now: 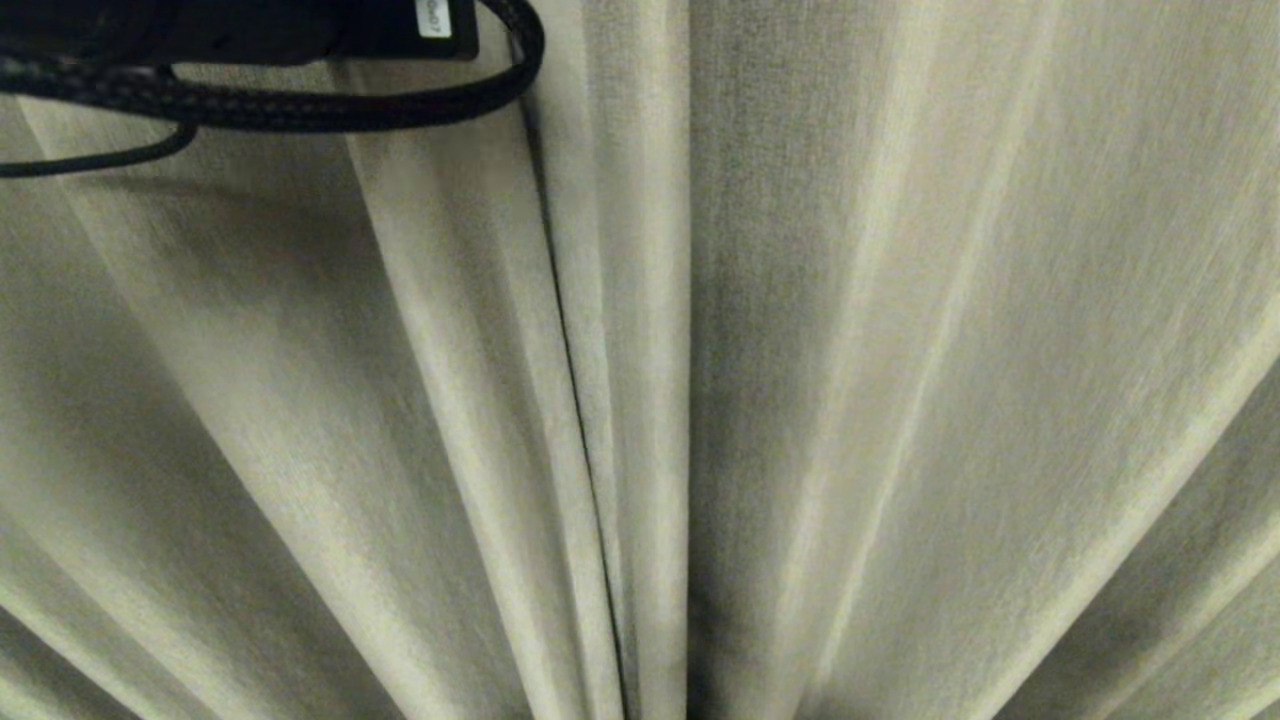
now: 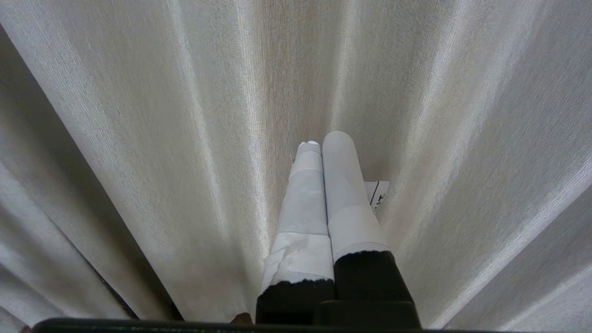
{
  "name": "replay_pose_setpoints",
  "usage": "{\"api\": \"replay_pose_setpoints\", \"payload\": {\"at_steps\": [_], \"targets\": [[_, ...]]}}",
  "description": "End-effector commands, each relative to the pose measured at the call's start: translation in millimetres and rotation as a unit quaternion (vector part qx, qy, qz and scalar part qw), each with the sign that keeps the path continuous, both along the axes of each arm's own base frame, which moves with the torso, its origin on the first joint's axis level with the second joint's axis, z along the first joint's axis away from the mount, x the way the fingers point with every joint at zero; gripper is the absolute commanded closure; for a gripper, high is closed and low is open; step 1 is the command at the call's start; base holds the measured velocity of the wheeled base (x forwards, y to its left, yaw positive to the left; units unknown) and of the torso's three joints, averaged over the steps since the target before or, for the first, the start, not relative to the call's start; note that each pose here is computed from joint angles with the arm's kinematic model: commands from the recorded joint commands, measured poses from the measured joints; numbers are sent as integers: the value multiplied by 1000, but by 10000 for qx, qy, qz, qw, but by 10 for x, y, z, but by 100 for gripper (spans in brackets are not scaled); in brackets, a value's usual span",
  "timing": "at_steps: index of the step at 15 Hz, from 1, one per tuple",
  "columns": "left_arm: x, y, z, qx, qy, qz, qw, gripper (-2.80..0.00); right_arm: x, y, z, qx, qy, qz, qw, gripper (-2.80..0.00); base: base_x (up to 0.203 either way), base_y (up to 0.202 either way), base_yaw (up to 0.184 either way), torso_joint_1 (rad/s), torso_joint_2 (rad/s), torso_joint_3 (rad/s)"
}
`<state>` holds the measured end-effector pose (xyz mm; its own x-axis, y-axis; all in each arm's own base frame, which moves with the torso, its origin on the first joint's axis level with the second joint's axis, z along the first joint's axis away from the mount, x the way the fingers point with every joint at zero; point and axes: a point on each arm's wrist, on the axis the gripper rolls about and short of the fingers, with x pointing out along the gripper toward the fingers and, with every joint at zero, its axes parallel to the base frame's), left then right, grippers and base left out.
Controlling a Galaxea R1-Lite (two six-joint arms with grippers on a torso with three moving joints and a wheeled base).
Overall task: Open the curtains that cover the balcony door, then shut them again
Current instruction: Pull the outer curtains open on both sides
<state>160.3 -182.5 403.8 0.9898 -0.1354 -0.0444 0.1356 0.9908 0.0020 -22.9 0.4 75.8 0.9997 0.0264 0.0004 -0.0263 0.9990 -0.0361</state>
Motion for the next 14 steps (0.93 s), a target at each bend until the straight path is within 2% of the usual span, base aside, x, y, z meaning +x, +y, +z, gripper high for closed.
{"api": "replay_pose_setpoints", "payload": {"at_steps": [1,5,8,11,14], "targets": [[12,32,-1,17,8,80,10000,0,1,0,1,-4,3,6,10000,0,0,0,0,0,0,0],[19,129,37,74,-56,220,9997,0,1,0,1,-4,2,6,10000,0,0,0,0,0,0,0],[25,316,61,241,-111,509,9984,0,1,0,1,4,2,6,10000,0,0,0,0,0,0,0],[35,561,67,424,-142,914,9948,0,1,0,1,-4,2,6,10000,0,0,0,0,0,0,0],[61,777,104,393,-194,1364,9897,0,1,0,1,-4,2,6,10000,0,0,0,0,0,0,0]]}}
